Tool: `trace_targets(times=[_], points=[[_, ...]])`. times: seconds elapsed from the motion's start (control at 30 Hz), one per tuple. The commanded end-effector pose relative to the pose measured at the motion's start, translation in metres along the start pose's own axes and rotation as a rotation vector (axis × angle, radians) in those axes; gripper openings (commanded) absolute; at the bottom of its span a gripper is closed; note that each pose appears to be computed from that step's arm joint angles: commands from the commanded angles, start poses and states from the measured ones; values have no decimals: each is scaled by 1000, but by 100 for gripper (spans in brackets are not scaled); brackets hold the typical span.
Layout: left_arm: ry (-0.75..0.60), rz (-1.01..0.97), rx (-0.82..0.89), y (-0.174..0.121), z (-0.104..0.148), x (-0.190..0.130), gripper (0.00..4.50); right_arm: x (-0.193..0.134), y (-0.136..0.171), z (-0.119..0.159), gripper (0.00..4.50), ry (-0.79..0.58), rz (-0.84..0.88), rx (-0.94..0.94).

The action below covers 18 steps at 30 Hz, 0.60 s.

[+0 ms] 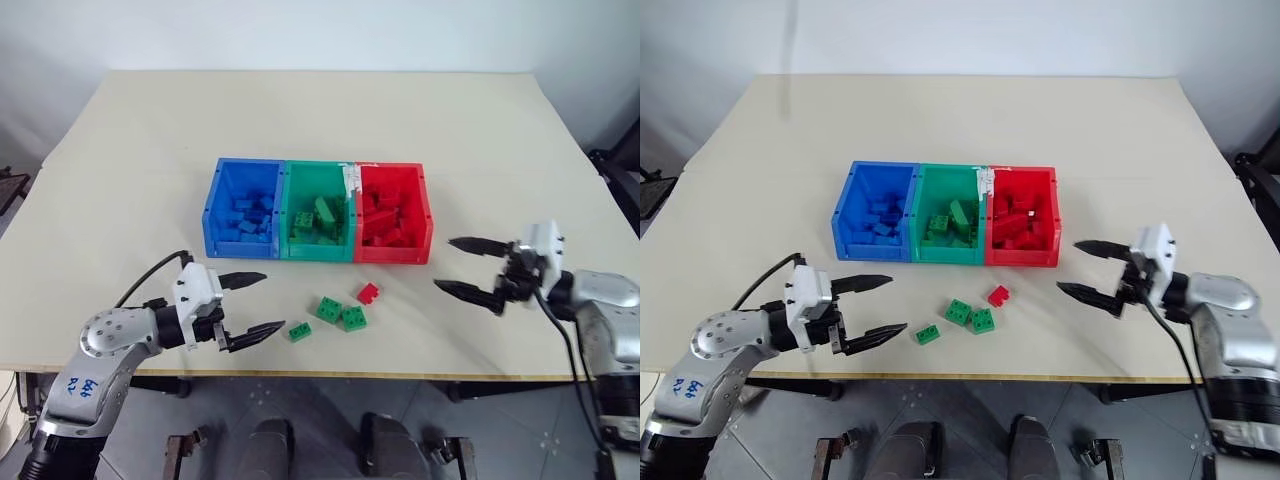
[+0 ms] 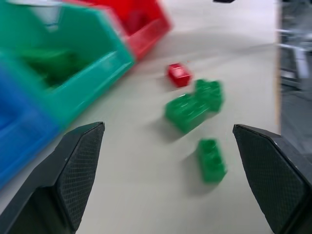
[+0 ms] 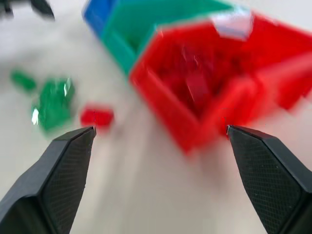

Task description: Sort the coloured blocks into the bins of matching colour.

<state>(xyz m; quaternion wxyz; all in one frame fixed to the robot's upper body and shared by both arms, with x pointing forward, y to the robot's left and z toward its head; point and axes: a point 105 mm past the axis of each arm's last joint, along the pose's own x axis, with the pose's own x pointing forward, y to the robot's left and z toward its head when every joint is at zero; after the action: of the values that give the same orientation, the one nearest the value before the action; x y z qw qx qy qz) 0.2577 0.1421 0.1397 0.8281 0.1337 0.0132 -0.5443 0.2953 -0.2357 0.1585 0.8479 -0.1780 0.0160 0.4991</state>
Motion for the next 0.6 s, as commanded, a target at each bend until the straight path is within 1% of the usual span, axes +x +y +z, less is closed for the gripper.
trace_targets(times=[0.03, 0.13, 0.2, 0.27, 0.37, 0.43, 0.53, 0.6], points=[[-44, -12, 75, 2, 10, 5, 450, -8, 2, -1, 448, 62, 46, -112], [-62, -16, 119, 4, 13, 6, 450, 2, 2, 0, 448, 87, 107, -149], [-82, 10, 143, 8, 15, 2, 450, 23, 7, 10, 448, 98, 233, -174], [-84, 29, 131, 10, 14, -4, 450, 36, 13, 17, 448, 100, 323, -166], [-31, 55, 110, 7, 5, -21, 450, 63, 22, 23, 448, 152, 466, -185], [-15, 70, 103, 5, 3, -27, 450, 73, 25, 25, 448, 170, 511, -198], [14, 124, 82, 1, -1, -40, 450, 100, 35, 27, 448, 189, 609, -231], [21, 150, 77, -1, -1, -44, 450, 114, 37, 25, 448, 198, 632, -247]])
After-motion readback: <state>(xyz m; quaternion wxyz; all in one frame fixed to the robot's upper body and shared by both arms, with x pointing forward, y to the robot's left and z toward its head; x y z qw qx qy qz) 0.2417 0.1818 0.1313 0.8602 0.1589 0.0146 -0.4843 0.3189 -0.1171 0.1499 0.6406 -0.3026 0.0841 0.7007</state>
